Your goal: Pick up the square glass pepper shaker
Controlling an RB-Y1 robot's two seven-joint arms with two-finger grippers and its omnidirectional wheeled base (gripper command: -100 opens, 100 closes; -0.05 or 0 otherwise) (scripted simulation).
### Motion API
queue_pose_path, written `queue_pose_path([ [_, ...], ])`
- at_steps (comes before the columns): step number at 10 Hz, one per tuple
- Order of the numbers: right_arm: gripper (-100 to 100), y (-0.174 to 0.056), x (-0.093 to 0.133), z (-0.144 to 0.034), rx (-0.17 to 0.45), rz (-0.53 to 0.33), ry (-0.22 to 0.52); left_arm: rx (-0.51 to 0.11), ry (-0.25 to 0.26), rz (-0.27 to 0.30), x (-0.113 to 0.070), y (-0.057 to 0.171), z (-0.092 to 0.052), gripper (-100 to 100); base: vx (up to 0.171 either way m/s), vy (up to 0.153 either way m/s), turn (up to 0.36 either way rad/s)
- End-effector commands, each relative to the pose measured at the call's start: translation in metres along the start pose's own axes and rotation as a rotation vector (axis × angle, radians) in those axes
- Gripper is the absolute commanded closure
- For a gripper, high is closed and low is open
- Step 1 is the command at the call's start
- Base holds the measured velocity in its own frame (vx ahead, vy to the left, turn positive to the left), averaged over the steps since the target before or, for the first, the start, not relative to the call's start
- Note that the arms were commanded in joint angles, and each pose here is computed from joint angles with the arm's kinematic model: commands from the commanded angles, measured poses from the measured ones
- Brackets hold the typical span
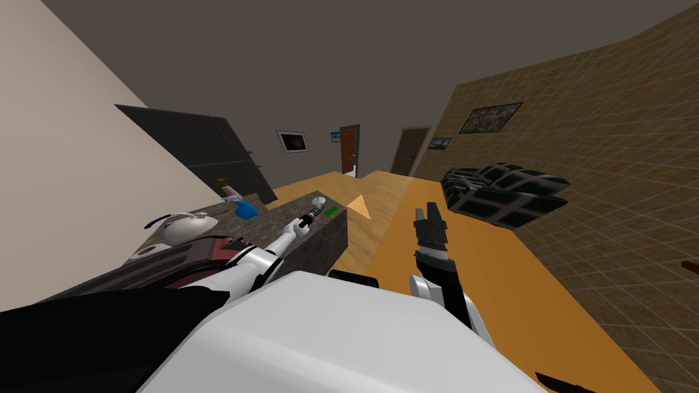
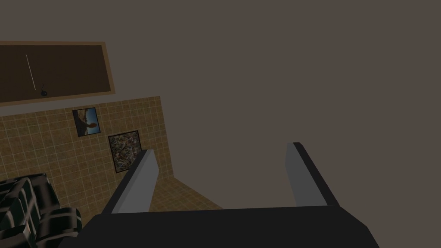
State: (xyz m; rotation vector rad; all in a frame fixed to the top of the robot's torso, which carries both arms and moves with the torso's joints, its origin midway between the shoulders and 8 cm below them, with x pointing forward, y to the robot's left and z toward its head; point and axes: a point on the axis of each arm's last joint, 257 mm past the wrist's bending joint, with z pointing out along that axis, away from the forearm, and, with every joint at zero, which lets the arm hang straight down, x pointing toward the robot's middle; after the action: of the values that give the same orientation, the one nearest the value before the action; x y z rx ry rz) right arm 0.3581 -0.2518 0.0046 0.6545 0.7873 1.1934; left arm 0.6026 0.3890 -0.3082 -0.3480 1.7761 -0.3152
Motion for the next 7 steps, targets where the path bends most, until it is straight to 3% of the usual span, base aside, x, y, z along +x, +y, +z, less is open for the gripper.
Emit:
queue_pose_path([
  [1,0,0.000,0.000,0.000,0.000,0.000,0.000,-0.020,0.011,-0.001,0.004,0.009,0.001,-100,-0.005,0.004,-0.001],
  [2,0,0.000,0.000,0.000,0.000,0.000,0.000,0.010,0.003,0.002,-0.003,-0.008,0.012,-100,-0.053,0.009,0.005],
  [3,0,0.000,0.000,0.000,0.000,0.000,0.000,0.007,-0.002,0.003,-0.010,-0.010,0.017,-100,-0.069,0.001,-0.008],
  [4,0,0.000,0.000,0.000,0.000,0.000,0.000,-0.018,0.013,0.001,-0.003,0.001,0.016,-100,-0.036,-0.003,-0.003],
  [5,0,0.000,0.000,0.000,0.000,0.000,0.000,0.019,0.003,0.004,-0.010,-0.019,0.026,-100,-0.068,0.010,0.006],
  [6,0,0.000,0.000,0.000,0.000,0.000,0.000,0.005,0.002,0.005,-0.017,-0.017,0.032,-100,-0.074,0.008,-0.009],
  [7,0,0.000,0.000,0.000,0.000,0.000,0.000,-0.015,0.015,0.003,-0.011,-0.008,0.030,-100,-0.032,0.000,-0.004],
])
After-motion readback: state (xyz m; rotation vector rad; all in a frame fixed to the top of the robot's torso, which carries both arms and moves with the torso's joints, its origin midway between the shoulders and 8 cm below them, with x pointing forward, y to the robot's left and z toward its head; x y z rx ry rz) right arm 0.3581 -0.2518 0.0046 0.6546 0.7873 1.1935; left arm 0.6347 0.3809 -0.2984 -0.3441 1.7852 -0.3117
